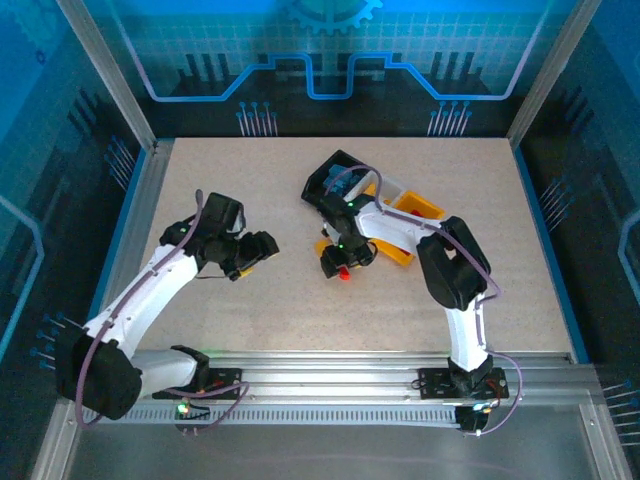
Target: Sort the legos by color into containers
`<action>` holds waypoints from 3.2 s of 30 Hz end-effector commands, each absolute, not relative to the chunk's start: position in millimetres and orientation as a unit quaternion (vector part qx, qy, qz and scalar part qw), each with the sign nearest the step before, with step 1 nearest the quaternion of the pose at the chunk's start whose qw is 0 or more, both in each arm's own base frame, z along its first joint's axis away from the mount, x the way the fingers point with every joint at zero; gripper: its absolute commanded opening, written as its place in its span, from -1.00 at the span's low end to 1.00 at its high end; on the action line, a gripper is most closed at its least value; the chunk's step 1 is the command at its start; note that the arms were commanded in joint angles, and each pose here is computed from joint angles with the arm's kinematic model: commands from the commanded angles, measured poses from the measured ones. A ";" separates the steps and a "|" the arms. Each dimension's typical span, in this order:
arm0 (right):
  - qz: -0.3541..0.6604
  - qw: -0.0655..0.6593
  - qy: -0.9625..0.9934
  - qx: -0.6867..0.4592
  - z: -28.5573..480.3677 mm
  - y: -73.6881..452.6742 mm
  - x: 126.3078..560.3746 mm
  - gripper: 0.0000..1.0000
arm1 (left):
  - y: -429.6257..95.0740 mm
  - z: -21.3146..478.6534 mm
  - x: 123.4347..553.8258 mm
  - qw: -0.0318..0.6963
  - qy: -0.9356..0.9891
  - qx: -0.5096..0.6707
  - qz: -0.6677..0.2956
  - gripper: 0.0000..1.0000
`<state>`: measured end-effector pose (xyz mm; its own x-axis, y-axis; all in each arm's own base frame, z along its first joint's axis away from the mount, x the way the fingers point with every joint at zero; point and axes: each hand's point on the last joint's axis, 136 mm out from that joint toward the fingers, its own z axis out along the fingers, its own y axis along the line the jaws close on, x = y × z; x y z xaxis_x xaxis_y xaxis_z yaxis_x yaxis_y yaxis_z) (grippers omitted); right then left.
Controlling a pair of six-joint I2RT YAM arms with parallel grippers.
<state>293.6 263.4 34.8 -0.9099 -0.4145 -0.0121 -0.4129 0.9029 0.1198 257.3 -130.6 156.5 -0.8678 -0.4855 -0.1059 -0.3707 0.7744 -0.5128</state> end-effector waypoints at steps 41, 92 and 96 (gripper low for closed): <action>-0.269 -0.073 -0.957 -0.074 159.1 139.7 350.4 -0.44 | -193.0 150.9 283.1 0.096 0.965 -0.111 -0.217 0.57; -0.260 -0.113 -0.957 -0.066 176.9 123.5 269.2 0.09 | -258.2 104.7 351.7 0.085 0.953 0.284 -0.070 0.62; -0.260 -0.118 -0.957 -0.054 171.0 131.3 240.8 0.09 | -266.1 87.3 357.9 0.088 0.947 0.301 -0.065 0.48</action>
